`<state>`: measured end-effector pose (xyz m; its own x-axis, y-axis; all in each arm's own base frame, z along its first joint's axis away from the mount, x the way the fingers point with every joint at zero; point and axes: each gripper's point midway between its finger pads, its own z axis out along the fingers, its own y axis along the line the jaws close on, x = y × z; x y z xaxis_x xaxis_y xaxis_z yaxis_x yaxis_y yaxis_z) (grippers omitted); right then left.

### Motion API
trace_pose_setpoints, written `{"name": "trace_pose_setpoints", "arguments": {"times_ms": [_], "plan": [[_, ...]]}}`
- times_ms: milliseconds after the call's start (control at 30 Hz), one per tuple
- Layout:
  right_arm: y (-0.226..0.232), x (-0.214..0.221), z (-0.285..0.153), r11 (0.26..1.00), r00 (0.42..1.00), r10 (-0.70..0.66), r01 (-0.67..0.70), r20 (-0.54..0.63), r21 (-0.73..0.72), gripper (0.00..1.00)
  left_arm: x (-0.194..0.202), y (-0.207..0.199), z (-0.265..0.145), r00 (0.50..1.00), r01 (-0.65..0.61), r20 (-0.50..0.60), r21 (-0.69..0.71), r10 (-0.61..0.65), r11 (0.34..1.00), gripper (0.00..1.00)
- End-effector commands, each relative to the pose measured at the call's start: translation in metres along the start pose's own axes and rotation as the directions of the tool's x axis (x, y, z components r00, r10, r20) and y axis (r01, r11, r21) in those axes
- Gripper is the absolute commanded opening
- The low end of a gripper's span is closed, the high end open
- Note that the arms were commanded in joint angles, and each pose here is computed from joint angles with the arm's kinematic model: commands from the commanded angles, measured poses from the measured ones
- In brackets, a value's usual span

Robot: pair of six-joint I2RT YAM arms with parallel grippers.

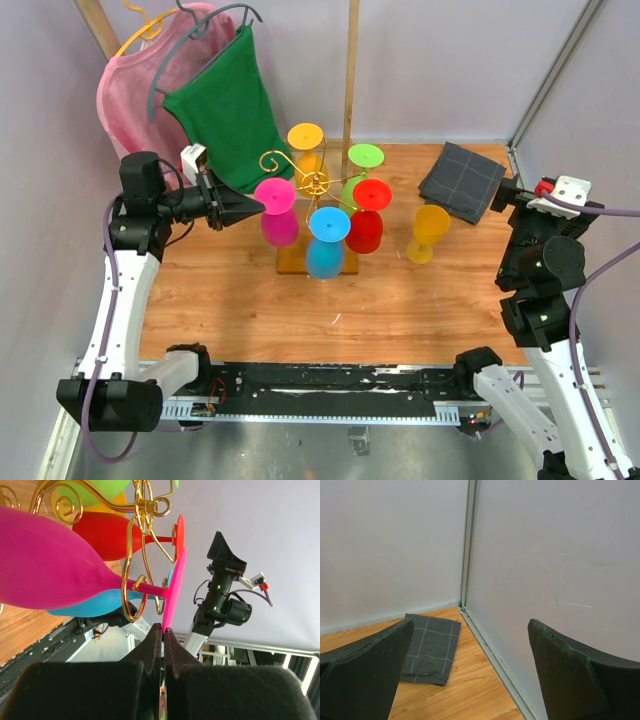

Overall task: Take the wine glass off the wine glass rack
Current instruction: Pick up the wine glass from the wine rack.

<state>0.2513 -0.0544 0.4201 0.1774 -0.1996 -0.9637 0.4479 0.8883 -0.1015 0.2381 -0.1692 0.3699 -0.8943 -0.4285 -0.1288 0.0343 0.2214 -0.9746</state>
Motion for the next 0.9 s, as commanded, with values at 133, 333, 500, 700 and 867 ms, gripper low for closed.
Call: {"name": "trace_pose_setpoints", "arguments": {"times_ms": [133, 333, 500, 700, 867], "plan": [[-0.003, 0.001, 0.003, 1.000, 1.000, -0.006, 0.006, 0.006, 0.030, 0.99, 0.008, -0.001, -0.005, 0.999, 0.017, -0.030, 0.017, -0.017, 1.000, 0.00], [-0.003, 0.003, 0.004, 0.999, 1.000, -0.011, 0.011, 0.003, 0.031, 0.99, 0.013, 0.000, -0.008, 0.999, 0.014, -0.037, 0.018, -0.013, 1.000, 0.00], [-0.003, 0.003, 0.004, 0.999, 1.000, -0.007, 0.006, 0.005, 0.031, 0.99, 0.010, 0.000, -0.011, 1.000, 0.015, -0.027, 0.020, -0.014, 1.000, 0.00], [-0.004, 0.003, 0.003, 0.999, 1.000, -0.006, 0.006, 0.004, 0.031, 0.99, 0.009, 0.000, -0.014, 1.000, 0.019, -0.025, 0.020, -0.018, 1.000, 0.00], [-0.004, 0.003, 0.003, 0.999, 1.000, -0.005, 0.005, 0.004, 0.032, 0.99, 0.009, 0.000, -0.016, 1.000, 0.017, -0.021, 0.017, -0.016, 1.000, 0.00]]}}
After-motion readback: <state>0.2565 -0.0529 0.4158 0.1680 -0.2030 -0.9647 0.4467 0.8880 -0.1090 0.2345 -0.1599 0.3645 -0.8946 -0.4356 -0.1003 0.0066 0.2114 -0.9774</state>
